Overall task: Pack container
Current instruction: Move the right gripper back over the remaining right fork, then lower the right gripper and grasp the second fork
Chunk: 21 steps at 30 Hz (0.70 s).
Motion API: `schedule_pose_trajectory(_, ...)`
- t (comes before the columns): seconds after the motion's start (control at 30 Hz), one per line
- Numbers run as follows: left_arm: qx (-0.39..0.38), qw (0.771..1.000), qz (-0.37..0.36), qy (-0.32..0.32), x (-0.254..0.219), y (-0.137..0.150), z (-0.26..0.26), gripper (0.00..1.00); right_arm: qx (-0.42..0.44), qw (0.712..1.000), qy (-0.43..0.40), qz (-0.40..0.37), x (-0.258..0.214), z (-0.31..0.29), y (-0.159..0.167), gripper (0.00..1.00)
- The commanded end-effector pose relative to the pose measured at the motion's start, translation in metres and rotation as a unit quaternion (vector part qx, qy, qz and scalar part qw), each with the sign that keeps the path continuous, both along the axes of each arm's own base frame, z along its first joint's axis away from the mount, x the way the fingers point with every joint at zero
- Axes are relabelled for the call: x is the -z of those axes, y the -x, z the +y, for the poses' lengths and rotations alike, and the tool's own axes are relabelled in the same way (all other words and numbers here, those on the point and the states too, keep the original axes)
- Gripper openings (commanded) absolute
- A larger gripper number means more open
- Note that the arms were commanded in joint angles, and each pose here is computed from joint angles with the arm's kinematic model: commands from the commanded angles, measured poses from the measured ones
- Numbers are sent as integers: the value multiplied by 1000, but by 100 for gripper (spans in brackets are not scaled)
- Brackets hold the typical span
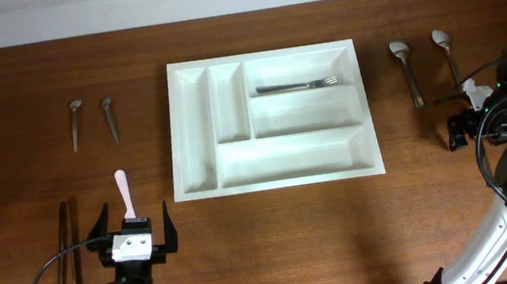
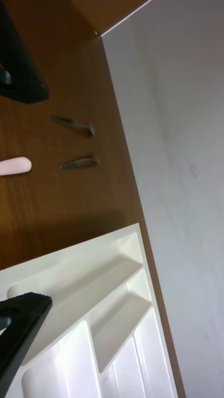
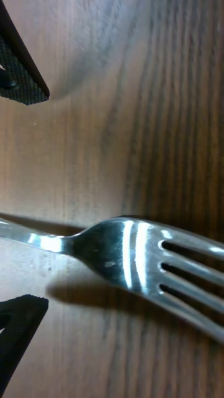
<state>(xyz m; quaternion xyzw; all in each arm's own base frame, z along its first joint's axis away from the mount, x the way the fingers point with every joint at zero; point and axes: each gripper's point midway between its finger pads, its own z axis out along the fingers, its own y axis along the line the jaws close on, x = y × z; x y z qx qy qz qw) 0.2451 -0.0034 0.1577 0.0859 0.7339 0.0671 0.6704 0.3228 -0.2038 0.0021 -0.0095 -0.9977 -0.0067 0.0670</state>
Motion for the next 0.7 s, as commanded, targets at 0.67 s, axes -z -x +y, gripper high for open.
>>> schedule_pose_trajectory(0.67, -6, 1000, -2, -1, 1, 0, 2, 99, 4, 1000, -12, 21, 29, 7, 17, 92)
